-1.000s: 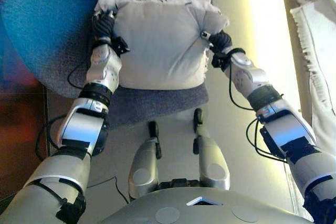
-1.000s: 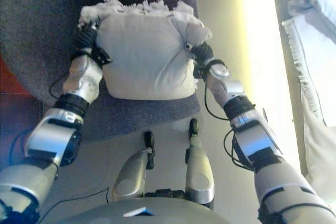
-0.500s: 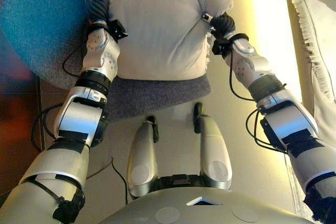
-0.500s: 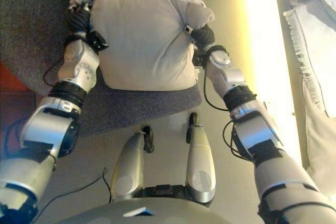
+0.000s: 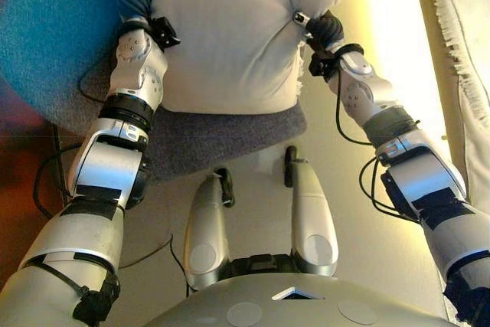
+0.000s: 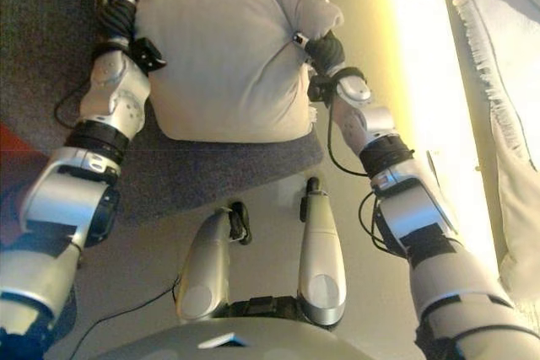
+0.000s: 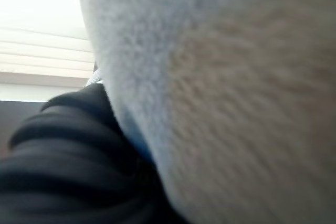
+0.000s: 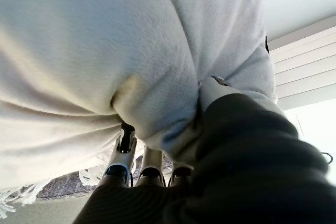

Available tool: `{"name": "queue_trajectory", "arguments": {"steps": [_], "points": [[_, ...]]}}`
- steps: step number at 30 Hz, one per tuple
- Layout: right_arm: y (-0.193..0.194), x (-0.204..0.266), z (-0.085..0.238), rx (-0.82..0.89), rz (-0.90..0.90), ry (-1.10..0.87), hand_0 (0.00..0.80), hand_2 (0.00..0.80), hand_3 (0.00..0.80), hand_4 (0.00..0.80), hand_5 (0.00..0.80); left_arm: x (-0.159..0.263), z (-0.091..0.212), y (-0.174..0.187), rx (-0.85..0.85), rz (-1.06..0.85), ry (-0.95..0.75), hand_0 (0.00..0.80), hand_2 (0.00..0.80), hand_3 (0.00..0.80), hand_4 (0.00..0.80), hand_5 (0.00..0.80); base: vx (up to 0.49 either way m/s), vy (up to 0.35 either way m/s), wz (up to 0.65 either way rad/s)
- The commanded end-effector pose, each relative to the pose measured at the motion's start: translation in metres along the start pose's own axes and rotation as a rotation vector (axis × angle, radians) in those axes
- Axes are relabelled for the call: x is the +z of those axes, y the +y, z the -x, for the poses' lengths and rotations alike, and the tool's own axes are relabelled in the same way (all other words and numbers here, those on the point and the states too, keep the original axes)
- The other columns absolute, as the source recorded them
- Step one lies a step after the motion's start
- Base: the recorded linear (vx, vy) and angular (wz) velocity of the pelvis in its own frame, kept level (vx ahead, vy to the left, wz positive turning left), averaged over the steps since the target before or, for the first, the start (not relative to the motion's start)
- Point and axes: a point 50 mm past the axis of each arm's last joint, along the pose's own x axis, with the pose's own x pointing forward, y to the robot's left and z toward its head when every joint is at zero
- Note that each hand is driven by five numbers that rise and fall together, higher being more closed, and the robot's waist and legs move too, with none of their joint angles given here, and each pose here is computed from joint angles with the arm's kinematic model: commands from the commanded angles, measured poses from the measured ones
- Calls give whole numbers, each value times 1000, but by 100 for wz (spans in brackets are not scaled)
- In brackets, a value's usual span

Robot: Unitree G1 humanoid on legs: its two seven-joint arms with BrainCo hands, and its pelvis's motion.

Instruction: Pick up the cushion and take it to the sofa

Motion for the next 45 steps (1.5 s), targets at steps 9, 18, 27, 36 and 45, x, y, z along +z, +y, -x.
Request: {"name": "queue_trajectory", "arguments": {"steps": [9,18,27,36,45], "points": [[59,48,-4,295,62,-133,800,800,800,800,800,95,15,-91,-369,37,-410,800,800,800,800,800,9,33,-9],[70,38,-1,345,94,-101,800,800,800,800,800,92,13,-86,-350,7,-385,800,800,800,800,800,6,36,-3],[66,22,-6,278,108,6,489,489,489,489,489,43,-4,-61,-196,-75,-106,160,160,160,160,160,-12,1,-2],[62,33,-5,203,96,-69,0,0,0,0,0,42,-8,-43,-101,9,-111,0,0,0,0,0,-3,-31,0],[21,36,5,75,72,-110,0,0,0,0,0,34,-10,16,35,-160,-120,0,0,0,0,0,31,-12,-1]]}}
